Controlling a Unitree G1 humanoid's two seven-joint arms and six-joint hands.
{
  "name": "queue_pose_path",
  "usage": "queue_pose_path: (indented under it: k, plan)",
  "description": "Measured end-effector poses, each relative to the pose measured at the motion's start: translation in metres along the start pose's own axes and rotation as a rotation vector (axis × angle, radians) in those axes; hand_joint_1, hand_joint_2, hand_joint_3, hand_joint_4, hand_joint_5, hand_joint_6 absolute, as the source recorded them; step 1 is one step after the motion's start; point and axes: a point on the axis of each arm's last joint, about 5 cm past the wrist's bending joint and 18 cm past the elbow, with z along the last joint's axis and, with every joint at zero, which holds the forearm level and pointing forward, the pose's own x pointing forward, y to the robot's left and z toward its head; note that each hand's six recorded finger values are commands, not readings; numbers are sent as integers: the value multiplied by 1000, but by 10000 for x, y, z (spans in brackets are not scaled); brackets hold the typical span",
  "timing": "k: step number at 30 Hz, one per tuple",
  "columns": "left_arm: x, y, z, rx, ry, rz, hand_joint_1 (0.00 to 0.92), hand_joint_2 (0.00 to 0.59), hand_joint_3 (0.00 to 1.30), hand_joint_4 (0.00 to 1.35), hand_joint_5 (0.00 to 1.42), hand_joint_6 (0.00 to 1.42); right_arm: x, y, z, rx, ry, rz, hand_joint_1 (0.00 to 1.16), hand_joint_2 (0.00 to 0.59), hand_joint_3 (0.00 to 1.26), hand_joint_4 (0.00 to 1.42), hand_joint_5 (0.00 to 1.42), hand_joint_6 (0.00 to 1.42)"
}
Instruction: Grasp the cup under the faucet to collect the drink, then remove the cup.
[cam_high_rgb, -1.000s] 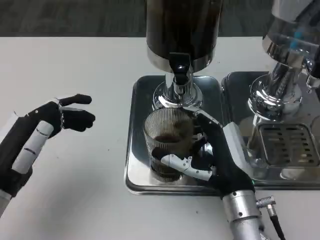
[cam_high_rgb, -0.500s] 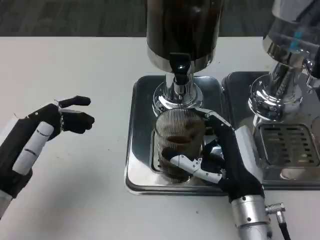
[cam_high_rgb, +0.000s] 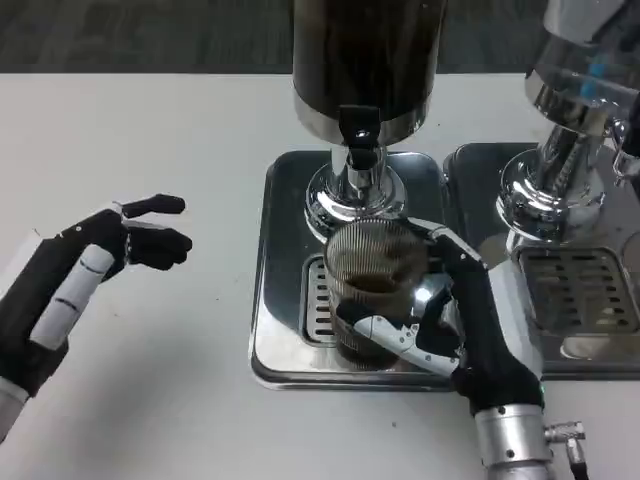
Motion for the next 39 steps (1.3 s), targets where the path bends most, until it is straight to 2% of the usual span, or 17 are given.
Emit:
queue_pose_path:
  k: [7,10,17,23,29,39]
  plan:
    - [-4,-10,-11,-1,5,4,0,219,361,496,485,483,-28,-66,19,0,-21,-36,850,179,563,675,828,1140]
    - [-1,-23,-16,-2,3,3,0,219,361,496,485,483,-49,-120,22,-6,-27,-57,863,173,575,681,836,1151]
    - [12,-52,-23,-7,-1,-2,0,219,360,496,486,483,-131,-217,7,-18,-16,-95,906,160,592,681,846,1172]
    - [26,-90,-29,-7,-6,-11,0,219,348,481,470,465,-166,-296,35,-20,-29,-127,930,147,601,681,846,1175]
    - [34,-123,-22,23,-18,-38,0,214,338,444,443,439,-218,-359,66,-25,-37,-126,948,139,614,681,845,1192]
    - [20,-196,28,97,-70,-107,0,208,309,396,399,401,-303,-486,156,-34,-70,-95,963,135,623,698,845,1208]
